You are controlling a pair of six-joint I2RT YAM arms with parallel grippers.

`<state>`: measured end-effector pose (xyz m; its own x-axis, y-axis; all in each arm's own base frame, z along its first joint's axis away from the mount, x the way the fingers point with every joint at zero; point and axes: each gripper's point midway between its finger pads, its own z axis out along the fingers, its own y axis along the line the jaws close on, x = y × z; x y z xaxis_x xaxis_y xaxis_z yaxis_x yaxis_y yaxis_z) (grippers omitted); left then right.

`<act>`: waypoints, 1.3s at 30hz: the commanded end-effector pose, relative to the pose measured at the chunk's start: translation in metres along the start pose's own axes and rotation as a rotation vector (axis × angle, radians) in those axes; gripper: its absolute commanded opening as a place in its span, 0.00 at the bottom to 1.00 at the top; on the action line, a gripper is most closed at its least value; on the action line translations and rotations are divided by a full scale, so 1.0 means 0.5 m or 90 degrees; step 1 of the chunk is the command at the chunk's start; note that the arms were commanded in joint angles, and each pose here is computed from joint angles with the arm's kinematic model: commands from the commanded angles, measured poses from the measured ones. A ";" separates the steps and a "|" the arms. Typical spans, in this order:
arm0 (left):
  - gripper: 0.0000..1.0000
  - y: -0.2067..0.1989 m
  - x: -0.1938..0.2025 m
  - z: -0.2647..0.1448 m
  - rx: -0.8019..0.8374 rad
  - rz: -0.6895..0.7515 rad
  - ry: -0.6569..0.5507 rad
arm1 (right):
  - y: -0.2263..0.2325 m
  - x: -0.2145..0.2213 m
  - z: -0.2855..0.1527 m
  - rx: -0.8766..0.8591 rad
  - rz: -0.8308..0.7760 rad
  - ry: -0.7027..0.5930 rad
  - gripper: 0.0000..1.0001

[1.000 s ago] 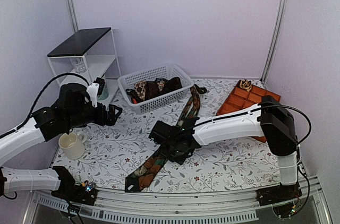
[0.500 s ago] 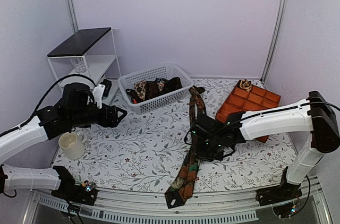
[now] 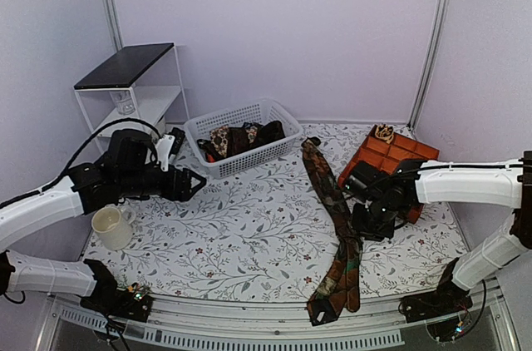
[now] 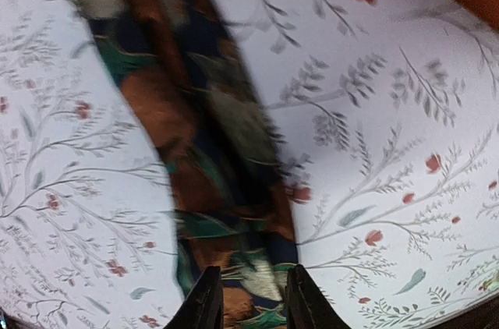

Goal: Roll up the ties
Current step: Move the tie to the center of the board.

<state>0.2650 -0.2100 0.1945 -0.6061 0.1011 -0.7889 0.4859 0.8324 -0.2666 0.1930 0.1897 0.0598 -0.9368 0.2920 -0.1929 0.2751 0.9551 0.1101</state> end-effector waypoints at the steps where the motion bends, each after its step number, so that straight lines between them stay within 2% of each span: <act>1: 0.72 -0.001 -0.020 -0.018 -0.003 -0.002 -0.031 | 0.115 -0.089 -0.063 -0.081 -0.090 -0.092 0.34; 5: 0.73 0.015 -0.009 -0.027 -0.027 0.006 -0.035 | 0.208 -0.169 -0.070 -0.160 -0.166 -0.156 0.47; 9: 0.73 0.021 -0.004 -0.040 -0.036 0.010 -0.041 | 0.267 -0.256 -0.038 -0.194 -0.220 -0.202 0.58; 12: 0.73 0.026 -0.004 -0.056 -0.044 0.011 -0.050 | 0.299 -0.332 -0.014 -0.197 -0.232 -0.240 0.70; 16: 0.73 0.032 -0.004 -0.078 -0.052 0.004 -0.067 | 0.317 -0.432 0.015 -0.160 -0.255 -0.305 0.79; 17: 0.73 0.034 -0.005 -0.083 -0.055 0.000 -0.072 | 0.316 -0.452 0.025 -0.150 -0.256 -0.314 0.84; 19: 0.73 0.038 -0.005 -0.093 -0.061 -0.008 -0.082 | 0.312 -0.486 0.051 -0.138 -0.253 -0.325 0.98; 20: 0.73 0.040 -0.005 -0.097 -0.065 -0.014 -0.086 | 0.314 -0.495 0.067 -0.135 -0.253 -0.323 1.00; 27: 0.73 0.048 0.003 -0.105 -0.075 -0.044 -0.085 | 0.363 -0.533 0.128 -0.130 -0.328 -0.330 0.99; 35: 0.75 0.059 -0.015 -0.118 -0.106 -0.049 -0.089 | 0.373 -0.522 0.202 -0.116 -0.360 -0.280 0.89; 36: 0.75 0.058 -0.019 -0.119 -0.106 -0.045 -0.091 | 0.369 -0.517 0.203 -0.116 -0.358 -0.272 0.86; 37: 0.76 0.055 -0.022 -0.118 -0.101 -0.041 -0.091 | 0.368 -0.510 0.205 -0.121 -0.358 -0.264 0.78; 39: 0.78 0.047 -0.024 -0.111 -0.087 -0.035 -0.085 | 0.361 -0.499 0.202 -0.125 -0.357 -0.261 0.51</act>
<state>0.2459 -0.1576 0.2179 -0.5470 -0.0208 -0.8369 0.3429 0.9064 -0.2467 0.5082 0.2944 0.0428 -0.7366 -0.1886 -0.6495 -0.2842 0.9578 0.0441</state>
